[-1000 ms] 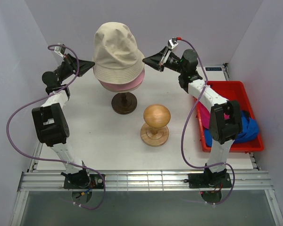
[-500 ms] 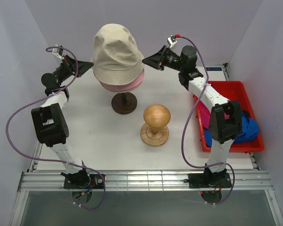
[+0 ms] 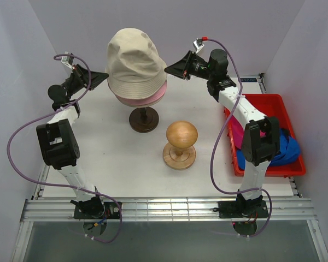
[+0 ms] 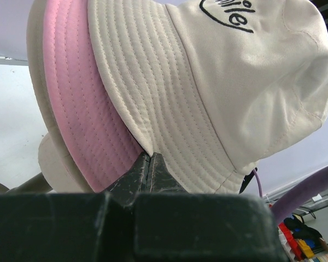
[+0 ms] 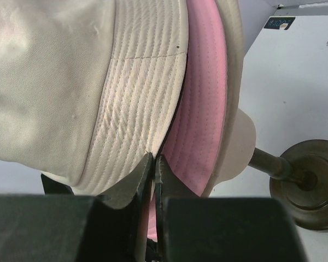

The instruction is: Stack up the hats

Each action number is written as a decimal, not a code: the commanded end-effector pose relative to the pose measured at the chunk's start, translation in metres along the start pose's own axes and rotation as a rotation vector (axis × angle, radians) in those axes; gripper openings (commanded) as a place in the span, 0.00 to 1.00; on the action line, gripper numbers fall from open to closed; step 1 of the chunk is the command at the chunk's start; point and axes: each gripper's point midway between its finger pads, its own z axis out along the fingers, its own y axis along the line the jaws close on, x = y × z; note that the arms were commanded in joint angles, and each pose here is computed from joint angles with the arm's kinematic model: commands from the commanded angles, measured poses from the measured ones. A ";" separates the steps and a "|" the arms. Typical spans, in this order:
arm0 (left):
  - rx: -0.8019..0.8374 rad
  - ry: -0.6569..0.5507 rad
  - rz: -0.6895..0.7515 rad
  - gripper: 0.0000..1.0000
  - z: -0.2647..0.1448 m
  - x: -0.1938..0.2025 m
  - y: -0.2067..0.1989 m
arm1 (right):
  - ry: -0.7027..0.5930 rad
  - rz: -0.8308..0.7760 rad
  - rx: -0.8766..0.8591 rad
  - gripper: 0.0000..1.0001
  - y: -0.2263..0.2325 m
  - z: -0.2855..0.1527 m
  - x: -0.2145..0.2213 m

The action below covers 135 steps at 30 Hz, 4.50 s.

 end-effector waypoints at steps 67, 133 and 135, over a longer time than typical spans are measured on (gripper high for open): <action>-0.208 -0.029 0.093 0.00 -0.002 0.001 0.005 | 0.050 -0.156 0.113 0.08 -0.002 0.000 0.011; -0.389 -0.042 0.105 0.01 0.009 0.022 0.001 | -0.096 0.092 0.050 0.63 0.098 0.009 0.128; -0.389 -0.039 0.099 0.01 0.010 0.024 0.002 | -0.105 0.102 0.056 0.63 0.094 0.012 0.128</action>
